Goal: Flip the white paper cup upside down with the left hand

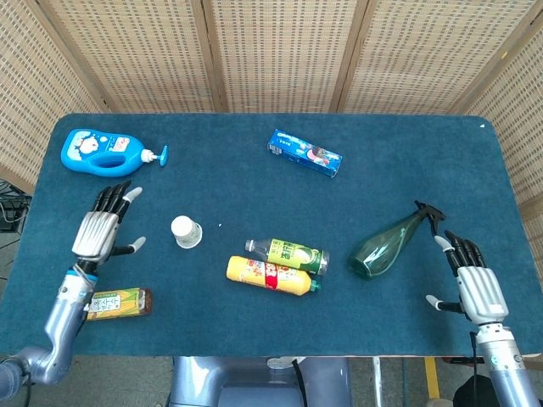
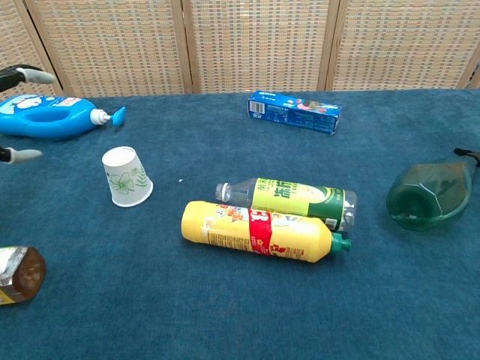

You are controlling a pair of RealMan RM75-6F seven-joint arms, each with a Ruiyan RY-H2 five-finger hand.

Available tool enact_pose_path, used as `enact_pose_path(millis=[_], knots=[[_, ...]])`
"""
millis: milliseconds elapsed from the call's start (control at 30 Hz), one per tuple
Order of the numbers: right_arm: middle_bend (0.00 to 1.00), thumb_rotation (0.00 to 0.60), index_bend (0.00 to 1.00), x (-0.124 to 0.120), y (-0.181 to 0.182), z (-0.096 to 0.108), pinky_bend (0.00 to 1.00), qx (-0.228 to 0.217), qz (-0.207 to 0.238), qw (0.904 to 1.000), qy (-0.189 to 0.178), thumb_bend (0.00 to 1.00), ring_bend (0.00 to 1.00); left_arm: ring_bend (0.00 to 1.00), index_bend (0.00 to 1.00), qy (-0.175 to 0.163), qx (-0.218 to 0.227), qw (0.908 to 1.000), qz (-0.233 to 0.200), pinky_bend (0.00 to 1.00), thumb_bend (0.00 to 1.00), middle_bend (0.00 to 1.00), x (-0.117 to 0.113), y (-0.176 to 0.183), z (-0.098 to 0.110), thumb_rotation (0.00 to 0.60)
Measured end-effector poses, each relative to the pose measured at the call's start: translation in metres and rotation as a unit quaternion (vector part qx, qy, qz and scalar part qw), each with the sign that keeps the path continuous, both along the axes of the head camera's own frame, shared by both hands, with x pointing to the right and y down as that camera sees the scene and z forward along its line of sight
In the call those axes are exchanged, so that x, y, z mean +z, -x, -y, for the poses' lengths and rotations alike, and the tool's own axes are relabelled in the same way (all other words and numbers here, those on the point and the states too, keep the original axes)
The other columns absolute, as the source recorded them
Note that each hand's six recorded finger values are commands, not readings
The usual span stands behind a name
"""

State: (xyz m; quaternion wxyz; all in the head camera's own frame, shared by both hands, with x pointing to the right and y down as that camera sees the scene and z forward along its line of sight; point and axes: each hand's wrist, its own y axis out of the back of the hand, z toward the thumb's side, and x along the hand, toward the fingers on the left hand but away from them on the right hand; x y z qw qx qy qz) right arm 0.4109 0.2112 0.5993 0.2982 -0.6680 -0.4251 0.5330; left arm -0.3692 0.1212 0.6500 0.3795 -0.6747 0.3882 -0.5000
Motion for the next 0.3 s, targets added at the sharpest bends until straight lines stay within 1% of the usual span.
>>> enact_pose_path(millis=[33, 100, 133, 200, 233, 300], knots=[[0.0, 0.6, 0.0, 0.0, 0.001, 0.0, 0.0, -0.002, -0.003, 1.0, 0.0, 0.11, 0.0, 0.0, 0.08, -0.004, 0.0, 0.9996, 0.03, 0.0, 0.25, 0.0, -0.009, 0.007, -0.007, 0.579], [0.0, 0.6, 0.0, 0.0, 0.003, -0.001, 0.0, -0.006, -0.007, 1.0, -0.001, 0.11, 0.0, 0.0, 0.08, -0.007, -0.006, 0.9976, 0.069, 0.0, 0.25, 0.0, -0.023, 0.018, -0.02, 0.582], [0.0, 0.6, 0.0, -0.001, 0.004, -0.001, 0.0, -0.008, -0.007, 0.9999, -0.001, 0.11, 0.0, 0.0, 0.08, -0.007, -0.015, 0.9956, 0.092, 0.0, 0.25, 0.0, -0.032, 0.027, -0.03, 0.581], [0.0, 0.6, 0.0, -0.002, 0.005, -0.001, 0.0, -0.009, -0.008, 0.9999, -0.003, 0.11, 0.0, 0.0, 0.07, -0.001, -0.034, 0.9921, 0.12, 0.0, 0.25, 0.0, -0.044, 0.043, -0.048, 0.581], [0.0, 0.6, 0.0, -0.003, 0.005, -0.001, 0.0, -0.01, -0.008, 0.9999, -0.003, 0.11, 0.0, 0.0, 0.06, 0.006, -0.045, 0.9894, 0.138, 0.0, 0.25, 0.0, -0.05, 0.054, -0.06, 0.581], [0.0, 0.6, 0.0, -0.003, 0.006, -0.002, 0.0, -0.011, -0.007, 0.9999, -0.003, 0.11, 0.0, 0.0, 0.06, 0.018, -0.055, 0.9857, 0.158, 0.0, 0.25, 0.0, -0.056, 0.066, -0.075, 0.583]])
